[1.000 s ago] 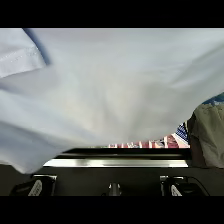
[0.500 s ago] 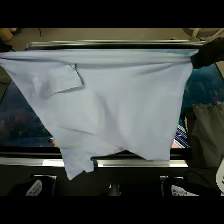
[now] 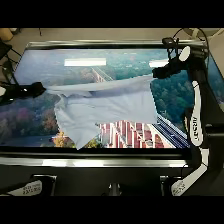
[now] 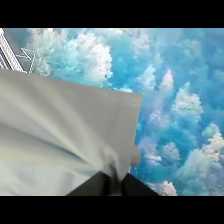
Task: Fold the shirts.
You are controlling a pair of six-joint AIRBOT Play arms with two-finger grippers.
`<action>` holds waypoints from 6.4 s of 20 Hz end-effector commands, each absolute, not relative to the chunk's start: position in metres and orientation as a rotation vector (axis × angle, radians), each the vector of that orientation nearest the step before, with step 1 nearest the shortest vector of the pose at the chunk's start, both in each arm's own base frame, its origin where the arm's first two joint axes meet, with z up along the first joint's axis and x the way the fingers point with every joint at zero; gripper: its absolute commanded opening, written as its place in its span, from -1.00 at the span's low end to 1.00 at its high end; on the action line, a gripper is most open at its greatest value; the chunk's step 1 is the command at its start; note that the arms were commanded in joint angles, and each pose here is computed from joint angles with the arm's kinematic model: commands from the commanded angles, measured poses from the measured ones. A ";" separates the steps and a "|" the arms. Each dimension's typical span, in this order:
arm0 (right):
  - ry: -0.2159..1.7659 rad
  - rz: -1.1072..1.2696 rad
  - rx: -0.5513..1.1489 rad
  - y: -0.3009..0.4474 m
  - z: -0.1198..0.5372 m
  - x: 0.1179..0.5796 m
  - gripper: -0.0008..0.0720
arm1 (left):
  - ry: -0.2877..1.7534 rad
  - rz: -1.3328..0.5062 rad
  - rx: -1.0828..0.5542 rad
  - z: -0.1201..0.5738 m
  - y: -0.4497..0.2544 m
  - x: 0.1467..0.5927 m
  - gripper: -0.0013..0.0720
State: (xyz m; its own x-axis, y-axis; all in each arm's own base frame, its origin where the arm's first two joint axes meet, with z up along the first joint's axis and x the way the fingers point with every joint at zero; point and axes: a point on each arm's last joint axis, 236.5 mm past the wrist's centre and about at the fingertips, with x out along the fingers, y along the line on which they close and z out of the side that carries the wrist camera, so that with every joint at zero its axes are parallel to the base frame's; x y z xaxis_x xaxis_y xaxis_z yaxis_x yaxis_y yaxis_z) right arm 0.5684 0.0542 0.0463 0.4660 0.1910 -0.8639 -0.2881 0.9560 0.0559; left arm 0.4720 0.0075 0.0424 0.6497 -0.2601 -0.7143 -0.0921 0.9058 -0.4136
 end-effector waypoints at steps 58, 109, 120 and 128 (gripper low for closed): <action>1.583 0.657 0.053 0.031 -0.088 0.372 -0.23 | 1.434 -0.189 -0.591 -0.100 -0.041 0.326 -0.89; 1.397 0.462 0.504 0.043 -0.105 0.423 0.64 | 1.516 -0.254 -0.567 -0.098 -0.048 0.305 -0.89; 1.157 0.559 0.109 0.029 -0.004 0.459 -0.94 | 1.245 -0.323 -0.419 0.006 -0.037 0.364 -0.89; 0.157 0.070 -0.562 -0.021 0.458 0.360 -0.94 | -0.143 -0.240 -0.048 0.539 -0.043 0.276 -0.89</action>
State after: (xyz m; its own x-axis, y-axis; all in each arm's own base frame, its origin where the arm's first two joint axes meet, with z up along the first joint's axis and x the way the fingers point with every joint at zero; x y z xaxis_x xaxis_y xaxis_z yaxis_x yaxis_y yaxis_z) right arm 0.4455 -0.0040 0.3088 0.8316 0.2022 -0.5173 -0.3753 0.8912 -0.2550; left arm 0.3745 -0.0323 0.3668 0.8970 -0.3008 -0.3238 0.2561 0.9509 -0.1737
